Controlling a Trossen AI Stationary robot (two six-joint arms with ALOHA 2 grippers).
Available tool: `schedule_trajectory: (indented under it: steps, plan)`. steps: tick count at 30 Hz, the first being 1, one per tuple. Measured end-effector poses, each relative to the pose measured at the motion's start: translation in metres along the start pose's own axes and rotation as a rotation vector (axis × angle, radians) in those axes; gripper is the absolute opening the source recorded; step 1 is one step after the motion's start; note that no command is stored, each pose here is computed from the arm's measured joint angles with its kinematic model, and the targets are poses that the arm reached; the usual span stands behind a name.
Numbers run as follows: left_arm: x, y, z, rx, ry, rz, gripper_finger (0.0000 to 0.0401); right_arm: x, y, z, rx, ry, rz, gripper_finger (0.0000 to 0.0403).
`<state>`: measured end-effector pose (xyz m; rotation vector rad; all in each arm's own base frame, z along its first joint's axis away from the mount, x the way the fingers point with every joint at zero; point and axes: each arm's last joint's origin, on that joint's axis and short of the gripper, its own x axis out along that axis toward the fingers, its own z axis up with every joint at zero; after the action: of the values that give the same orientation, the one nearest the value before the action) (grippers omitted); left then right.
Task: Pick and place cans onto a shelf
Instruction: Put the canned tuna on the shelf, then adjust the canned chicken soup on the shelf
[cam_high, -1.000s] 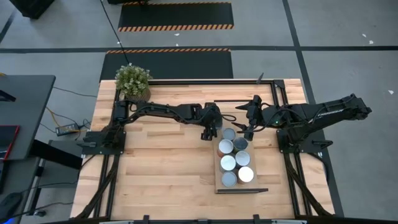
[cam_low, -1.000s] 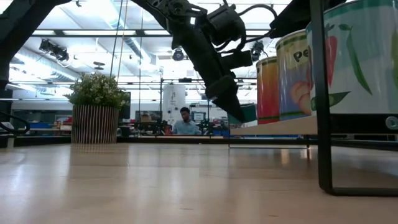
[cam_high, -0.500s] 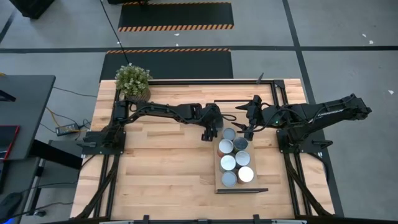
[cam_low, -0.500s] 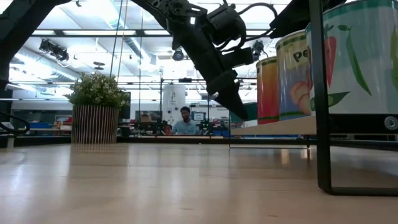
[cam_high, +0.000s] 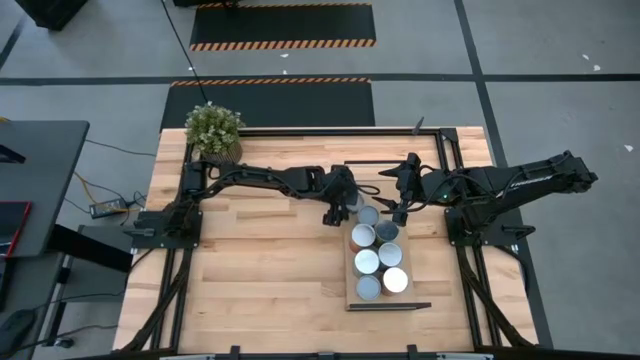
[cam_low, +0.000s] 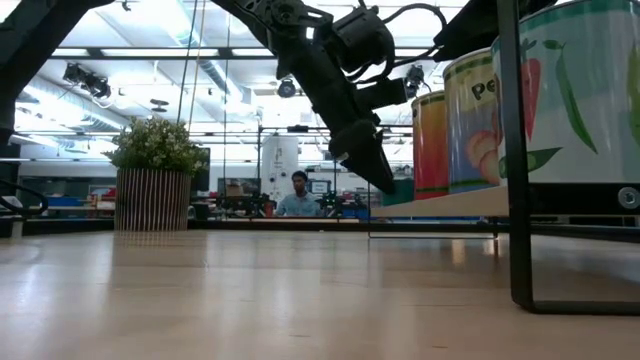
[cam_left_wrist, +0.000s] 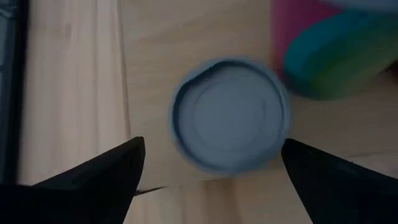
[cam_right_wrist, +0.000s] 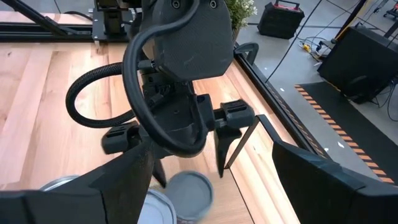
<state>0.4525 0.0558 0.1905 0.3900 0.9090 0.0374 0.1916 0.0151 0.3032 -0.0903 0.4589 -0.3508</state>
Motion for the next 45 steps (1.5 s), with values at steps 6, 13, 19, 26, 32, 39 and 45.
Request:
schedule_trajectory:
  steps: [6,13,19,26,32,39,45]
  plan:
    - [-0.002,0.002,-0.001,0.013,0.048,0.079,0.0384,0.000,0.000,0.000,0.000,0.000,0.000,0.0334]
    - [-0.003,0.000,-0.003,0.048,0.068,0.062,0.0385,0.000,0.000,0.000,0.000,0.000,0.000,0.0334]
    - [-0.008,0.000,-0.001,0.082,0.064,0.058,0.0385,0.000,0.000,0.000,0.000,0.000,0.000,0.0334]
    - [-0.030,0.007,0.008,0.019,0.015,0.083,0.0385,0.013,-0.003,-0.007,-0.005,0.091,-0.022,0.0334]
    - [-0.032,0.007,0.008,-0.033,0.011,0.059,0.0385,0.027,-0.014,-0.015,0.071,0.282,-0.047,0.0334]
    - [-0.029,0.005,0.006,-0.066,-0.024,0.028,0.0385,0.024,-0.025,-0.022,0.197,0.435,-0.052,0.0334]
    - [-0.014,-0.004,-0.010,-0.078,-0.044,0.063,0.0385,0.034,-0.029,-0.031,0.253,0.559,-0.006,0.0334]
